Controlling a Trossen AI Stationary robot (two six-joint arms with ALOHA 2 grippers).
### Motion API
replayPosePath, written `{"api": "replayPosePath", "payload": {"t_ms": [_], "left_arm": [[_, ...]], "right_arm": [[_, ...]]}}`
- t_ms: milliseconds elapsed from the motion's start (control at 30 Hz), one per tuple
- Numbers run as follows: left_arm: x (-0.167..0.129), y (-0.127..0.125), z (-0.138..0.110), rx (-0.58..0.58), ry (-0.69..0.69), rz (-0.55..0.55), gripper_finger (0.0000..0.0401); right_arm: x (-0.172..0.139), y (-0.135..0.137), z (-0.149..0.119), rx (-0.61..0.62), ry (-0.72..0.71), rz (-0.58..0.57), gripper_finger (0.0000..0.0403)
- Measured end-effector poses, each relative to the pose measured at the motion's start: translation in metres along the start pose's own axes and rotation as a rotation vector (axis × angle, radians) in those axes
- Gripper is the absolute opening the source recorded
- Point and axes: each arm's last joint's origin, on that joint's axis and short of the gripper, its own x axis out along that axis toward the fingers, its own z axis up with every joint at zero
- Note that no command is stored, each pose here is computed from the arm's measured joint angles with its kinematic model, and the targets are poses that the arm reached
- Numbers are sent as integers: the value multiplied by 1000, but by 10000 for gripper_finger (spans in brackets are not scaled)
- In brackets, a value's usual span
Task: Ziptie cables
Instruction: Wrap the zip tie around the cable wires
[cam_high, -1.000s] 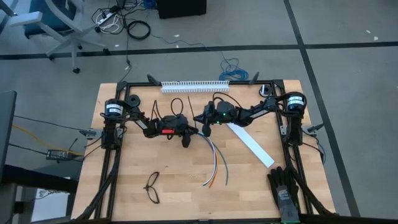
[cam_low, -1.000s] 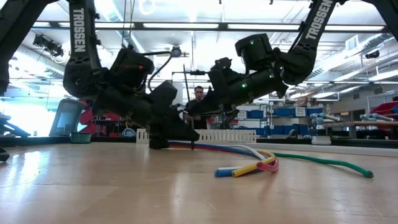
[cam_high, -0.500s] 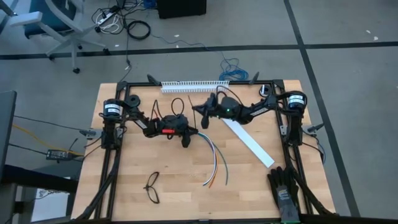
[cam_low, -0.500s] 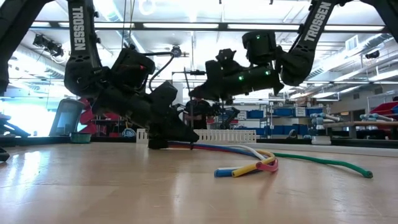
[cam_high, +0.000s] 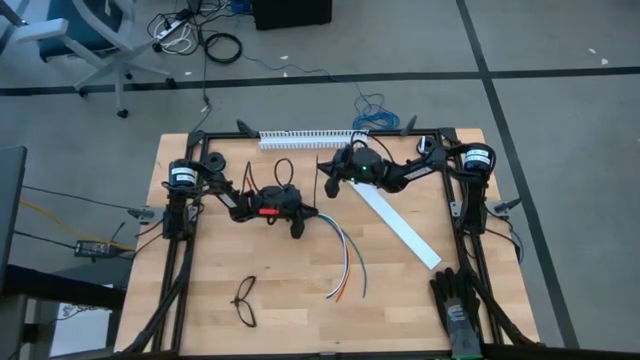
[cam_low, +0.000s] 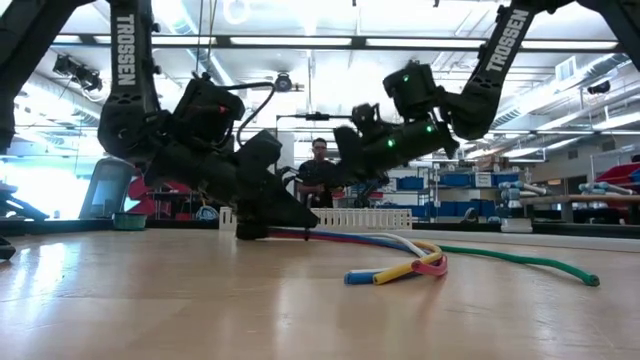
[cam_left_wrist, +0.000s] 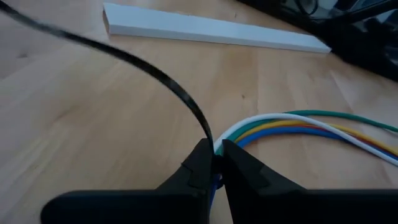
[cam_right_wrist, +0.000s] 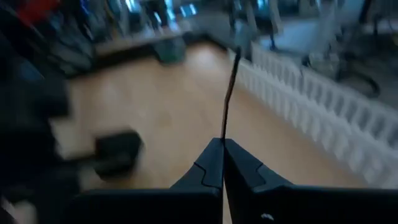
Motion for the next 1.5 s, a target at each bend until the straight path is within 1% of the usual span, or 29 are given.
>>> {"api": "replayPosePath", "payload": {"t_ms": [100,233,367,500,600,733,867,933,1000,1133,1267,1500], "left_arm": [[-4,1,-4,-2,7,-6,35],[-10,1,-6,-14,-22,-19,35],[-14,1,-5,-21,-64,-35,35],[-14,1,-6,-28,-56,-30,36],[-14,1,-5,-46,-58,-27,47],[-14,1,-5,-45,-57,-30,81],[-14,1,-5,-44,-56,-31,119],[-14,1,-5,-43,-55,-34,133],[-14,0,-4,-40,-53,-54,140],[-15,2,-2,-45,-55,-113,142],[-18,6,2,-63,-65,-187,142],[-22,16,14,-73,-105,-315,142]], "right_arm": [[-1,-6,-11,13,114,-68,0],[-4,-10,-27,8,279,-148,0],[-8,-5,-38,-10,386,-158,0],[-10,1,-42,-25,424,-152,0],[-11,5,-44,-30,444,-146,0],[-12,12,-46,-20,452,-132,0],[-13,22,-48,-26,458,-95,0],[-15,28,-47,-23,466,-81,0],[-18,33,-45,-20,484,-61,0],[-32,42,-33,-33,524,-29,0],[-47,52,-15,-53,526,-6,0],[-65,69,-11,-82,602,17,0]]}}
